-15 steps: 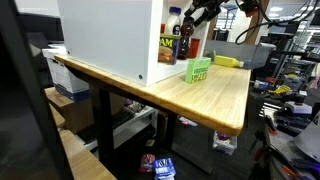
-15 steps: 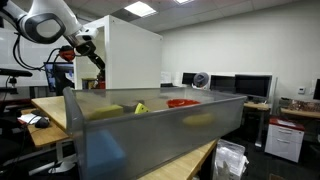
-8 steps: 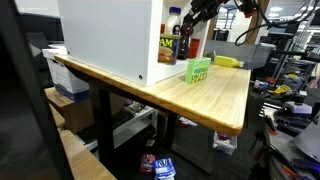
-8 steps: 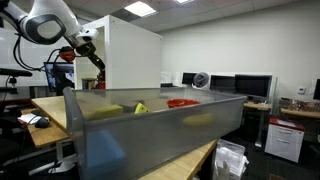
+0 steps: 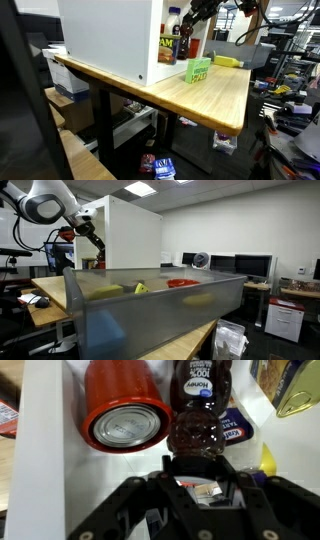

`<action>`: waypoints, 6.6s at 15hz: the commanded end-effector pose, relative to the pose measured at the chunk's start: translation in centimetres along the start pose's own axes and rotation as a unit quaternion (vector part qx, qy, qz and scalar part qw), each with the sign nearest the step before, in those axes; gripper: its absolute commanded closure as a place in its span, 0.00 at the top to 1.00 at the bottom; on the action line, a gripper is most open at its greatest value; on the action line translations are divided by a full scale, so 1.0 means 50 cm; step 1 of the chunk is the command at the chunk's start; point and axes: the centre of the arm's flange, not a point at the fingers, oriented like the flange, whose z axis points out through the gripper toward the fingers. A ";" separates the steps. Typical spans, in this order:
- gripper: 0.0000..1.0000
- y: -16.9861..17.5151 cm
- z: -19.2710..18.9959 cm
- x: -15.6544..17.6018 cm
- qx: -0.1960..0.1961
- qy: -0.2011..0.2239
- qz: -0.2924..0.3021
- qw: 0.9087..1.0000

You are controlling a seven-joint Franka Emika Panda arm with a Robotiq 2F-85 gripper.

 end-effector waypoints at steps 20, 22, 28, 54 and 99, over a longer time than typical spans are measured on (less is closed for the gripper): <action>0.20 -0.093 -0.009 -0.088 -0.036 0.058 -0.150 0.986; 0.20 -0.099 -0.006 -0.094 -0.044 0.069 -0.160 0.984; 0.20 -0.114 -0.003 -0.109 -0.074 0.087 -0.164 0.980; 1.00 -0.081 -0.055 -0.101 -0.004 -0.103 -0.190 0.976; 0.13 -0.130 0.105 -0.166 0.106 -0.244 -0.651 0.711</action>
